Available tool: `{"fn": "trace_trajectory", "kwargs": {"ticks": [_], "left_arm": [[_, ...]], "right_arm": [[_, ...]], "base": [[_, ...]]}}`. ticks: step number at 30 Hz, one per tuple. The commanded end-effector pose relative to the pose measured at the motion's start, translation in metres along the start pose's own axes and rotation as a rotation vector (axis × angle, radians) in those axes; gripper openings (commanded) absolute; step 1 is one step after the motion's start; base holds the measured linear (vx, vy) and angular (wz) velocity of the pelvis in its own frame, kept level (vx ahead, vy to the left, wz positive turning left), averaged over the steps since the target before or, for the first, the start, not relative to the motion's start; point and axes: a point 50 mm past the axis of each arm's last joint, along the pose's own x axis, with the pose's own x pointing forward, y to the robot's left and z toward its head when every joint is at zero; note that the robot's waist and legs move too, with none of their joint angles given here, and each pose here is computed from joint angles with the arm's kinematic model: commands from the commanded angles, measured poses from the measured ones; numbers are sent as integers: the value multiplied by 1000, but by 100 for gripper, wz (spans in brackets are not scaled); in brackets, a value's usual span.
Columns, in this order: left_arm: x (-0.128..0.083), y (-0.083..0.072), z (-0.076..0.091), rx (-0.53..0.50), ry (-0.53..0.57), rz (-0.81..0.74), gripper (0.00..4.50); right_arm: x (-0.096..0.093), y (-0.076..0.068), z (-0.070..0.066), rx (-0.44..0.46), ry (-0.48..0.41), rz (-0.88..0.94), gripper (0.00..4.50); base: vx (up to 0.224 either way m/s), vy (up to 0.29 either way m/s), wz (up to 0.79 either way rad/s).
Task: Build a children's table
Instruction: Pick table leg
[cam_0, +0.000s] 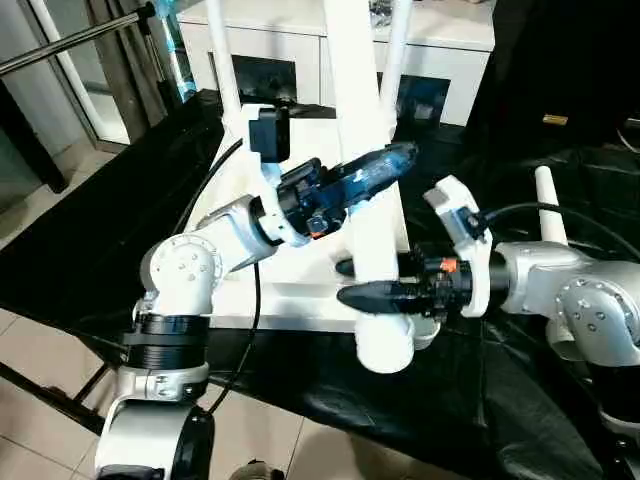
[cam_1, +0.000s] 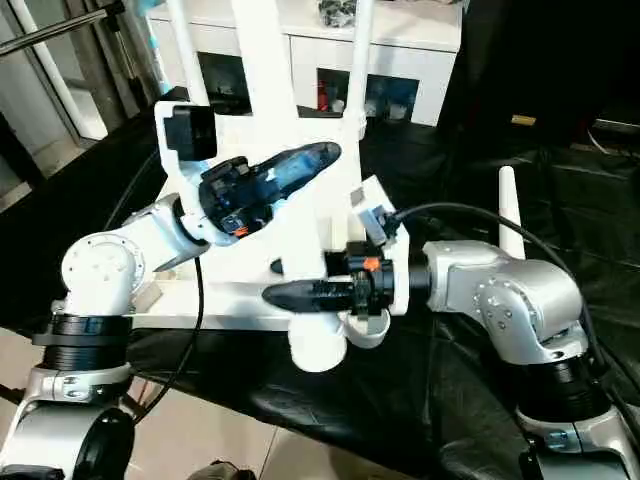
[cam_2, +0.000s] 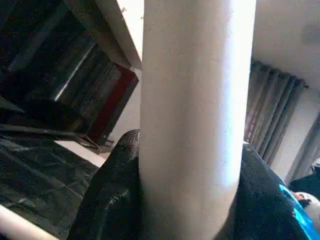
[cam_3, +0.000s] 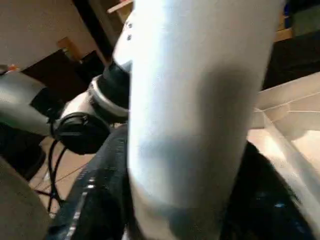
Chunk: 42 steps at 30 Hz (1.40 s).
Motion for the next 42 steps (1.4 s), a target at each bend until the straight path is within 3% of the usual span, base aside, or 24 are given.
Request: {"fn": "trace_trajectory", "kwargs": {"ticks": [1, 5, 7, 11, 14, 15, 16, 18, 24, 25, 27, 32, 34, 36, 42], "left_arm": [[11, -14, 7, 20, -1, -123, 182], [10, -10, 6, 13, -6, -86, 182], [10, -8, 7, 10, -17, -70, 238], [9, -6, 8, 46, -29, -22, 275], [8, 9, 6, 163, -1, 192, 302], [7, 27, 3, 244, 75, 436, 305], [7, 27, 3, 244, 75, 436, 305], [2, 46, -1, 300, 129, 708, 305], [1, 54, -6, 365, 150, 874, 305], [0, 56, -5, 366, 130, 919, 277], [-1, 60, -2, 357, 72, 995, 270], [2, 60, 5, 338, -20, 1005, 229], [9, 55, 7, 314, -79, 923, 210], [13, 52, 6, 291, -92, 872, 203], [16, 45, 3, 262, -68, 745, 189]], "right_arm": [[-8, -9, -7, 19, 36, -102, 198], [-5, -11, -6, 8, 13, -133, 191], [-3, -12, -5, 3, -6, -149, 191], [-1, -15, -4, -14, -23, -196, 189], [1, -27, -3, -52, -27, -337, 189], [3, -36, -4, -74, -23, -436, 189], [3, -36, -4, -74, -23, -436, 189], [7, -44, -2, -68, -61, -526, 188], [17, -45, 2, -87, -82, -565, 188], [19, -45, 2, -95, -85, -571, 188], [23, -45, 3, -109, -88, -586, 188], [27, -44, 4, -121, -93, -593, 188], [28, -45, 5, -138, -92, -607, 188], [26, -47, 4, -123, -98, -617, 244], [14, -45, 3, -70, -102, -547, 287]], "base": [[0, 0, 0], [0, 0, 0], [0, 0, 0], [0, 0, 0], [0, 0, 0], [0, 0, 0], [0, 0, 0], [0, 0, 0], [0, 0, 0], [0, 0, 0], [0, 0, 0], [0, 0, 0], [0, 0, 0], [0, 0, 0], [0, 0, 0]]}}
